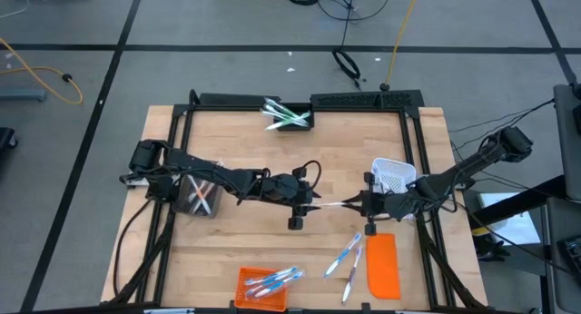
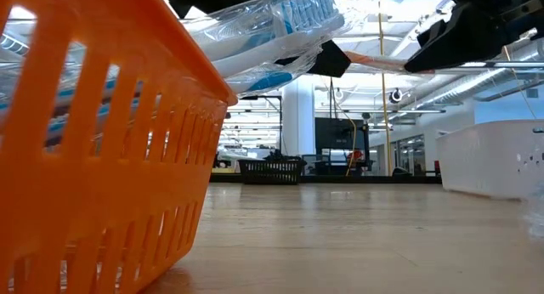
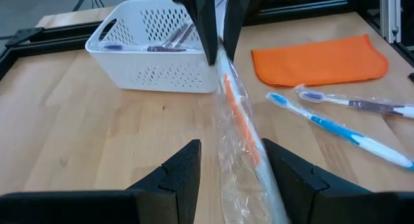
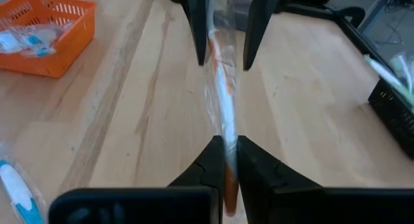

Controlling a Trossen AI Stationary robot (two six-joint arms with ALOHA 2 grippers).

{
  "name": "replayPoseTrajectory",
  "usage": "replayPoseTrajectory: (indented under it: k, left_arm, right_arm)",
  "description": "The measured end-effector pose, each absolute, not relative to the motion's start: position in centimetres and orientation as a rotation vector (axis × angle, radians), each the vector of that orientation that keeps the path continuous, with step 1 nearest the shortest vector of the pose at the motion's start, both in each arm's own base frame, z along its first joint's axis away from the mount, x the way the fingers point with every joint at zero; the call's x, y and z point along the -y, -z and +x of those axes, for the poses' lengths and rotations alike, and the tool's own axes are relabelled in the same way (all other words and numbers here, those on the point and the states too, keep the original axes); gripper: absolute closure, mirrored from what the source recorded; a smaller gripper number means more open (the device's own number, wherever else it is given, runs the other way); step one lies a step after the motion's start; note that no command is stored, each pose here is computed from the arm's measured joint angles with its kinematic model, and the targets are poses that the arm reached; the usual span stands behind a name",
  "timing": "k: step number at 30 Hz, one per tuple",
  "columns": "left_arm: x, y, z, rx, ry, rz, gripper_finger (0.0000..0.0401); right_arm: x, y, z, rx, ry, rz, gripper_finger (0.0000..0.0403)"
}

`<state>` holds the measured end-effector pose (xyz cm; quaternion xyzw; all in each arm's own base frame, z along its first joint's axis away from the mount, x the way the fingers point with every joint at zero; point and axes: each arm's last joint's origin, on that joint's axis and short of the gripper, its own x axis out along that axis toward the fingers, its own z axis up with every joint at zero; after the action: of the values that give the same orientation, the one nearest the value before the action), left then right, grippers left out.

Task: Pick & Place Toothbrushes
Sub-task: Put the orange toothbrush into the transparent black bin

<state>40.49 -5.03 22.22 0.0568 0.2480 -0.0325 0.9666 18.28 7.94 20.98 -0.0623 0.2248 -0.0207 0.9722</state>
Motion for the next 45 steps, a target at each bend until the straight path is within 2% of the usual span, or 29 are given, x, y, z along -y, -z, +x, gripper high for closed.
replayPoseTrajectory:
  k: [6,14,17,23,28,37,45]
  left_arm:
    - [5.0,-22.2,40.5,-0.508,0.062,0.097,0.0260]
    - [5.1,-22.1,40.4,-0.509,0.078,0.123,0.0378]
    - [5.1,-22.1,40.4,-0.510,0.077,0.118,0.0376]
    - [5.0,-22.0,40.4,-0.521,0.032,0.130,0.0382]
    - [4.9,-21.7,40.2,-0.567,0.004,0.126,0.0384]
    - [4.5,-20.2,39.0,-0.753,-0.082,0.099,0.0399]
    - [4.2,-19.9,38.7,-0.800,-0.150,0.099,0.0399]
  right_arm:
    - [-8.0,-21.3,18.4,-0.449,0.041,-0.131,0.0387]
    - [-7.9,-21.3,18.4,-0.449,0.054,-0.116,0.0387]
    - [-7.9,-21.3,18.4,-0.449,0.056,-0.111,0.0381]
    - [-8.0,-21.3,18.4,-0.446,0.051,-0.104,0.0338]
    - [-8.0,-21.3,18.4,-0.446,0.053,-0.108,0.0319]
    - [-8.0,-21.3,18.4,-0.451,0.041,-0.107,0.0316]
    - [-8.0,-21.3,18.4,-0.451,0.042,-0.108,0.0317]
